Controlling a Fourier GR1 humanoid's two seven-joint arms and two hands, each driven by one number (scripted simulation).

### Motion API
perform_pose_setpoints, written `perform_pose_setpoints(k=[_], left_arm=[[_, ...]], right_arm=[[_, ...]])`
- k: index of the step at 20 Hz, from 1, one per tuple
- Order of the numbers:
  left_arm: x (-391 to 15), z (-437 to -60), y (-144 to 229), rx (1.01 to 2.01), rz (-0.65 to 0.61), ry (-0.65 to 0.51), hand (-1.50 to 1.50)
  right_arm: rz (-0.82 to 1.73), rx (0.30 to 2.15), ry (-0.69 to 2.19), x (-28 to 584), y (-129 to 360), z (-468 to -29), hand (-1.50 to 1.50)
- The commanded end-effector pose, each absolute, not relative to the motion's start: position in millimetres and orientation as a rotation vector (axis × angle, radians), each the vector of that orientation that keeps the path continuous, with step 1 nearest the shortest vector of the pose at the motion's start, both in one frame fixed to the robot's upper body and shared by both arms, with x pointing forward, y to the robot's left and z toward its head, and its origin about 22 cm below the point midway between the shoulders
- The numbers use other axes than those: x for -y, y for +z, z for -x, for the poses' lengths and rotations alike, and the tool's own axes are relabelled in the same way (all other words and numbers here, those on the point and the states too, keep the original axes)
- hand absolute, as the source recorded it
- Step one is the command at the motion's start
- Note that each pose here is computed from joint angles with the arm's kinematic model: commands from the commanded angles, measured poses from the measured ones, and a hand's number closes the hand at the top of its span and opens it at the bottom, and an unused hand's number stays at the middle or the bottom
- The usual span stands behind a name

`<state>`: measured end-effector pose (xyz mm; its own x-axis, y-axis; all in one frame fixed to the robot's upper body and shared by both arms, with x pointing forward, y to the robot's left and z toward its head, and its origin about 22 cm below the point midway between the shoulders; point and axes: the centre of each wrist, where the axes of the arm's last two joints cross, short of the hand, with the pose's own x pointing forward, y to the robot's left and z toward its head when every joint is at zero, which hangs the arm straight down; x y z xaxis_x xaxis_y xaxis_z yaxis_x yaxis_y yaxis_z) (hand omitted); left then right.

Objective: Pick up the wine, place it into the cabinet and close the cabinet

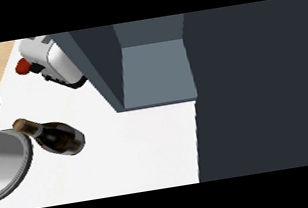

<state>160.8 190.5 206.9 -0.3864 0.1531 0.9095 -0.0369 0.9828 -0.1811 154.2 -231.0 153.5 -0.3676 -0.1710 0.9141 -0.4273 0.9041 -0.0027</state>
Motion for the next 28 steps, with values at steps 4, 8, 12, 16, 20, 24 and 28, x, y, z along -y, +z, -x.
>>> perform_pose_setpoints(k=[4,8,12,16,20,24,28], left_arm=[[-191,-133,237,1.958,0.070,0.222,-1.50],[-186,-121,238,1.964,0.064,0.236,-1.50],[-193,-113,242,1.970,0.042,0.223,-1.50],[-194,-115,251,1.992,0.026,0.221,-1.50],[-197,-125,250,1.979,-0.040,0.210,-1.50],[-202,-113,261,1.986,-0.036,0.138,-1.50],[-201,-130,270,1.984,-0.036,0.172,-1.50]], right_arm=[[-0.465,1.954,0.266,223,173,-137,-1.50],[-0.489,1.945,0.276,223,175,-130,-1.50],[-0.459,1.950,0.264,231,179,-132,-1.50],[-0.455,1.936,0.288,227,175,-142,-1.50],[-0.464,1.941,0.314,224,185,-136,-1.50],[-0.427,1.964,0.255,207,183,-139,-1.50],[-0.428,1.949,0.281,213,186,-138,-1.50]])
